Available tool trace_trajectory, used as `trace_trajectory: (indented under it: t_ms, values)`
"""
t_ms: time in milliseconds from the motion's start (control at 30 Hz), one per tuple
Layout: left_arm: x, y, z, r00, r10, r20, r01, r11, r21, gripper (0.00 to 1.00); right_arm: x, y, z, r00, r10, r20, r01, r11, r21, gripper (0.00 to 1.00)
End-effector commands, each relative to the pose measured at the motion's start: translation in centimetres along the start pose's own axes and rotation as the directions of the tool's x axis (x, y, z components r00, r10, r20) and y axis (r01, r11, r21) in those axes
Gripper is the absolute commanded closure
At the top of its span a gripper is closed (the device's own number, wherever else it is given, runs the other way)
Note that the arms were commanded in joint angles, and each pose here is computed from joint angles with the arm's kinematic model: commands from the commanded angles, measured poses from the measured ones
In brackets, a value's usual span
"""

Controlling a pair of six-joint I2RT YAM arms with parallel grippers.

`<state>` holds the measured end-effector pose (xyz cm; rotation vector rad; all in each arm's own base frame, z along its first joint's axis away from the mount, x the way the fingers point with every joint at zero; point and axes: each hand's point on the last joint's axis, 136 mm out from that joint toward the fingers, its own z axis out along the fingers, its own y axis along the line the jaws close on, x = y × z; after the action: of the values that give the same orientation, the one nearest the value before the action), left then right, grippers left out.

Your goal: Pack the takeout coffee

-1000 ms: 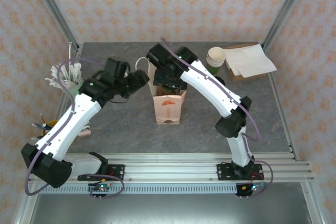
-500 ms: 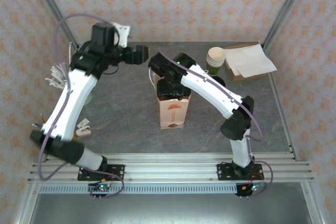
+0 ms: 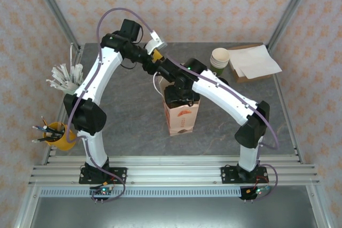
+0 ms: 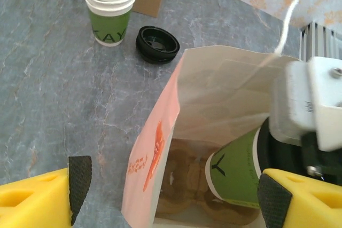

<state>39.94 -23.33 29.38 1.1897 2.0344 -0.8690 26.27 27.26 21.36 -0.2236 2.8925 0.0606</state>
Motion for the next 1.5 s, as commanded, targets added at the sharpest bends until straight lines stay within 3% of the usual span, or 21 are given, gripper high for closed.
trace_trajectory:
  t_ms: [0,133,267,533,733,933,1133,1467]
  values:
    - [0.3,-1.4,0.0,0.992,0.123,-0.031,-0.123,0.992,-0.004,0.15,-0.2,-0.3,-1.0,0.999,-0.007,0.035,0.008,1.0,-0.023,0.44]
    - [1.0,0.8,1.7,0.979,0.166,-0.116,-0.18,0.975,-0.131,0.19,-0.2,0.1,-0.8,1.0,-0.007,0.022,0.008,0.999,-0.035,0.45]
    - [-0.1,1.3,2.3,0.986,0.153,-0.072,-0.161,0.978,-0.132,0.31,0.5,-0.2,-0.4,1.0,0.001,-0.011,-0.001,1.0,-0.019,0.45]
    - [-0.4,0.6,2.4,0.99,0.133,-0.045,-0.137,0.986,-0.095,0.82,2.3,-1.6,-0.1,0.992,0.045,-0.119,-0.04,0.998,0.041,0.45]
    - [-0.7,0.7,2.1,0.996,0.088,-0.025,-0.09,0.988,-0.125,1.0,2.4,-1.7,0.2,0.985,0.053,-0.165,-0.04,0.996,0.085,0.45]
    - [-0.8,2.0,2.2,1.0,0.009,-0.002,-0.01,0.978,-0.208,1.0,3.6,-1.4,1.6,0.969,0.059,-0.24,-0.036,0.995,0.097,0.45]
    - [-1.2,2.0,1.9,0.999,0.021,0.036,-0.012,0.972,-0.234,1.0,4.5,-1.3,2.6,0.95,0.085,-0.301,-0.052,0.992,0.117,0.46]
    - [-1.7,2.0,1.6,0.998,0.006,0.068,0.011,0.971,-0.239,1.0,4.6,-1.0,6.1,0.951,0.103,-0.29,-0.07,0.99,0.12,0.47]
